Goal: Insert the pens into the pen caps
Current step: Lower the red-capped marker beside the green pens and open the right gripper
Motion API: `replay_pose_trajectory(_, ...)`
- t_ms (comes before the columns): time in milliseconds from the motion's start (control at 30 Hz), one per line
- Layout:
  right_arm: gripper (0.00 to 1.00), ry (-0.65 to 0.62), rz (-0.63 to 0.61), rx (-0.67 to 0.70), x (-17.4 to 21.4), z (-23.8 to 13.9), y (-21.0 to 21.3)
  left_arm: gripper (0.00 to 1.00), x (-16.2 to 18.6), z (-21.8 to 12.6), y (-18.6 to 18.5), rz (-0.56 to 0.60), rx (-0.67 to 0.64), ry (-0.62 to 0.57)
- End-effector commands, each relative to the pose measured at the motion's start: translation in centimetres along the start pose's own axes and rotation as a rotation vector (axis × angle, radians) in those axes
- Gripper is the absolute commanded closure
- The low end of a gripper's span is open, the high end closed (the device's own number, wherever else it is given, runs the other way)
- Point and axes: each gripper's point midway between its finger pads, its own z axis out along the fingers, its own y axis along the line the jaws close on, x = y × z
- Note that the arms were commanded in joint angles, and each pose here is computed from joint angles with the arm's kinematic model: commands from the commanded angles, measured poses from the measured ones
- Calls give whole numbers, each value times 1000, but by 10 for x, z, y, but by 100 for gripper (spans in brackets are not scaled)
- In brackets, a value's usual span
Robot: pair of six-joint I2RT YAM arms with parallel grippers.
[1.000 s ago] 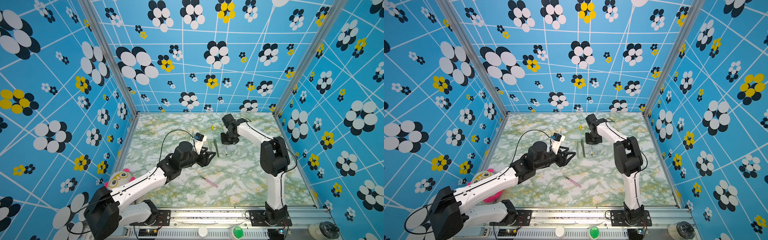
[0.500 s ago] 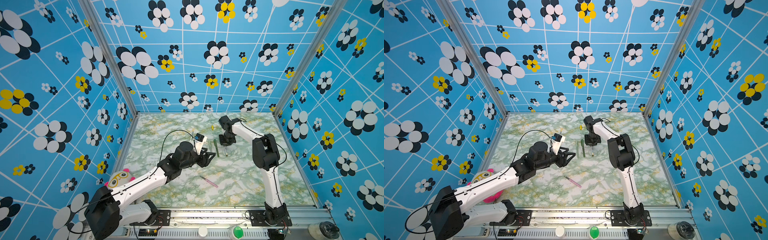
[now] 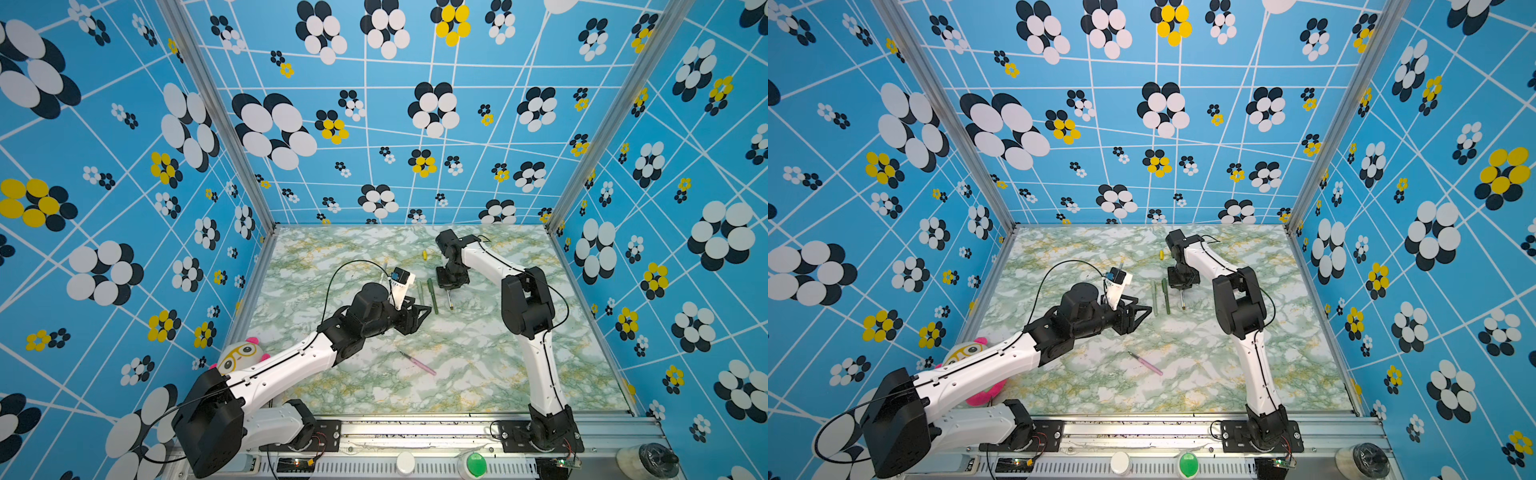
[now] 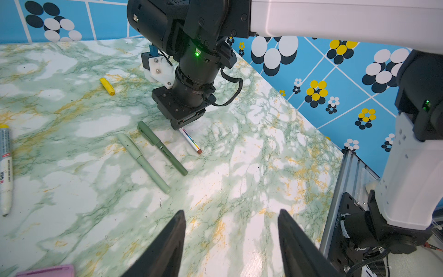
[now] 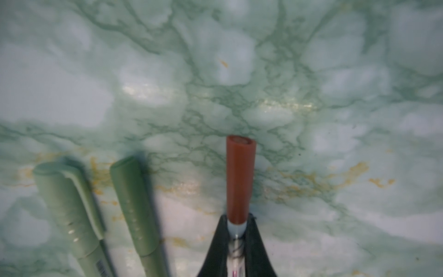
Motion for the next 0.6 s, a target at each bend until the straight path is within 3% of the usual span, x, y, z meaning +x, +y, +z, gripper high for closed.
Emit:
replay_pose_trajectory(0, 94, 44, -4, 27, 7, 11, -5, 38, -11, 1, -1, 13, 7, -16)
replay_pose_trajectory(567, 79, 41, 4, 30, 10, 10, -7, 37, -14, 3, 4, 3, -3, -18)
